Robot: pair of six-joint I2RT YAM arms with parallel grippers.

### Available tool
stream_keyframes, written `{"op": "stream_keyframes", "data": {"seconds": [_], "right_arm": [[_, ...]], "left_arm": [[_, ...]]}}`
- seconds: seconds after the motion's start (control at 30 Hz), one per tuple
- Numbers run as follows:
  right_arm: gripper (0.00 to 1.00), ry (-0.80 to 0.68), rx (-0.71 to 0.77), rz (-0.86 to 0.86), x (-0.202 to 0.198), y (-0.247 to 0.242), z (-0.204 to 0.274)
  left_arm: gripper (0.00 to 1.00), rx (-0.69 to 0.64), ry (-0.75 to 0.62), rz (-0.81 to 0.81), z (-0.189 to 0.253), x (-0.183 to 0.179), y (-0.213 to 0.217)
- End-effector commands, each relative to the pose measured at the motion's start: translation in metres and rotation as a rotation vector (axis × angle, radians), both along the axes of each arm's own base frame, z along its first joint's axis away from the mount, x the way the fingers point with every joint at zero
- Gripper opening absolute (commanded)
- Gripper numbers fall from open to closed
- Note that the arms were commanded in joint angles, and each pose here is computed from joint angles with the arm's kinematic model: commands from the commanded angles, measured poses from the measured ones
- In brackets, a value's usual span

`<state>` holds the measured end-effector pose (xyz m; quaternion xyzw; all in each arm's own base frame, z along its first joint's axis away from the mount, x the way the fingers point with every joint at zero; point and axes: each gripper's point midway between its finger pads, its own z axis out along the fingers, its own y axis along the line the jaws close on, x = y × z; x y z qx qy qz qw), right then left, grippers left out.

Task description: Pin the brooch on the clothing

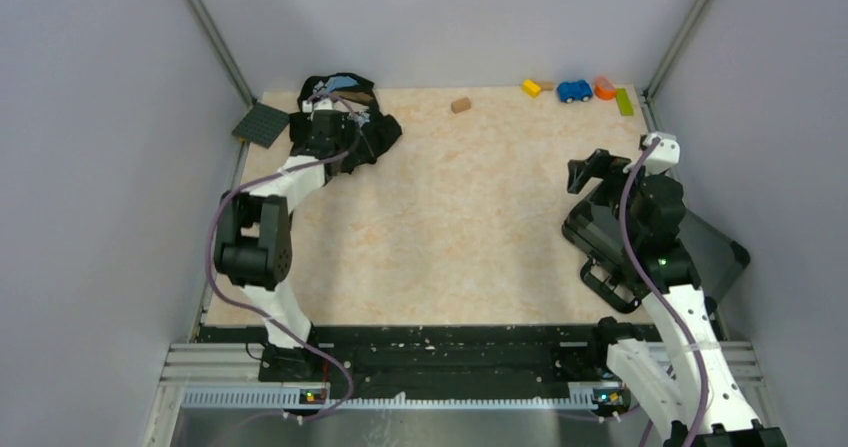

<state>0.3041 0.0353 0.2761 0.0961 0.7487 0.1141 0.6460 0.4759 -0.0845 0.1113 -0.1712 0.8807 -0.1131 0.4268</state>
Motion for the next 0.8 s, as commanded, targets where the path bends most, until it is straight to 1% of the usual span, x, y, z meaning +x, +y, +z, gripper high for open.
{"op": "stream_keyframes", "data": {"seconds": [0.0,0.1,0.2,0.23,0.27,0.3,0.33,0.37,0.47,0.57,0.63,0.77], "right_arm": [[0.99,-0.067,0.010,0.018,-0.004,0.002,0.034],[0.98,-0.047,0.011,0.040,-0.004,0.006,0.029],[0.98,-0.027,0.028,0.047,-0.004,0.008,0.022],[0.98,-0.020,0.043,0.075,-0.004,0.014,0.021],[0.97,-0.011,0.055,0.092,-0.004,0.017,0.019],[0.96,-0.004,0.068,0.113,-0.005,0.022,0.017],[0.95,0.005,0.082,0.128,-0.006,0.025,0.015],[0.95,0.012,0.096,0.147,-0.007,0.029,0.013],[0.95,0.047,0.136,0.209,-0.010,0.042,0.003],[0.95,0.092,0.163,0.265,-0.013,0.053,-0.005],[0.95,0.136,0.186,0.305,-0.016,0.061,-0.013],[0.91,0.256,0.235,0.378,-0.025,0.076,-0.040]], "left_arm": [[0.80,0.034,-0.016,0.142,-0.001,0.045,0.032],[0.81,0.064,0.027,0.195,-0.023,0.053,0.046],[0.82,0.054,0.045,0.206,-0.038,0.058,0.052],[0.81,0.046,0.055,0.198,-0.044,0.060,0.051],[0.74,0.039,0.066,0.180,-0.050,0.061,0.048],[0.61,0.030,0.074,0.154,-0.054,0.063,0.044],[0.47,0.020,0.084,0.128,-0.057,0.064,0.039],[0.29,0.007,0.093,0.093,-0.058,0.065,0.033],[0.00,-0.048,0.111,0.020,-0.054,0.058,0.017],[0.00,-0.089,0.064,-0.038,-0.036,0.040,0.000],[0.00,-0.098,0.010,-0.085,-0.012,0.026,-0.013],[0.00,-0.129,0.006,-0.190,0.005,-0.010,-0.044]]}}
